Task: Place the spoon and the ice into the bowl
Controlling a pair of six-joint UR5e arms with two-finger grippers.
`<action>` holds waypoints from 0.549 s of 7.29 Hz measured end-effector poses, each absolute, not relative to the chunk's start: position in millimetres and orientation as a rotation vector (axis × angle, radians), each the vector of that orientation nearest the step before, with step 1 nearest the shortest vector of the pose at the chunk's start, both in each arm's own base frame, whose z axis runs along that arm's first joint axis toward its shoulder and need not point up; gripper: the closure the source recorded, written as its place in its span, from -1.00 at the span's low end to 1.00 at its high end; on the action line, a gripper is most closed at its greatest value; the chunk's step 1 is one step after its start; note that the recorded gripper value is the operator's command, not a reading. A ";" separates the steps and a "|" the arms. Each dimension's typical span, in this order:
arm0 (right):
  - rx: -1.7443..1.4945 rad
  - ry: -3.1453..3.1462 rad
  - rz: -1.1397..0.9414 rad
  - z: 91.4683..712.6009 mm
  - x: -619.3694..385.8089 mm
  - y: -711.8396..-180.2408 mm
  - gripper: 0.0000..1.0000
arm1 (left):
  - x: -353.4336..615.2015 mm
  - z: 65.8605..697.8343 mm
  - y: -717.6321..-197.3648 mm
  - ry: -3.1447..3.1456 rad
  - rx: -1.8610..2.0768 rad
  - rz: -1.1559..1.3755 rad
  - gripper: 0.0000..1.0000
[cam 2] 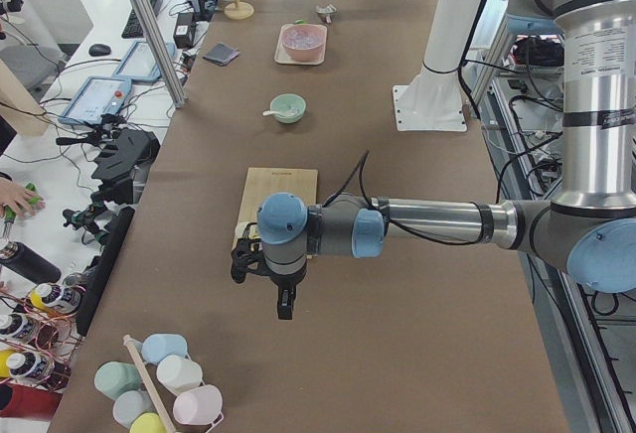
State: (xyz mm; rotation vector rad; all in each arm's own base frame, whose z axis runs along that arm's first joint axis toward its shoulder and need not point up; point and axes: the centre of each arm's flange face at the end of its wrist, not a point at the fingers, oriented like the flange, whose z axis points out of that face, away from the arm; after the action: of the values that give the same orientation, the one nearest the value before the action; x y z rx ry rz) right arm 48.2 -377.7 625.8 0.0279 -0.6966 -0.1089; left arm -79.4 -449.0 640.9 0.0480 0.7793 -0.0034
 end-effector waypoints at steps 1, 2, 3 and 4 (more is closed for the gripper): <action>0.027 -0.697 -0.110 625.8 47.7 -377.7 -1.00 | -79.4 640.9 -449.0 0.779 0.048 -0.003 -0.99; 0.027 -0.697 -0.111 625.8 47.3 -377.8 -1.00 | -79.4 641.0 -448.9 0.779 0.048 -0.003 -0.99; 0.027 -0.697 -0.113 625.8 46.7 -377.9 -1.00 | -79.2 641.0 -448.9 0.779 0.048 -0.003 -0.99; 0.026 -0.697 -0.114 625.8 46.1 -378.0 -1.00 | -79.2 641.0 -448.9 0.779 0.048 -0.003 -0.99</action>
State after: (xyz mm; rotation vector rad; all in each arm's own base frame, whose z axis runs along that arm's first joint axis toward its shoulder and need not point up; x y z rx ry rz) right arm 46.1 -378.0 625.8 0.0262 -0.6969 -0.1142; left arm -79.2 -448.9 641.0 0.0476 0.7793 -0.0031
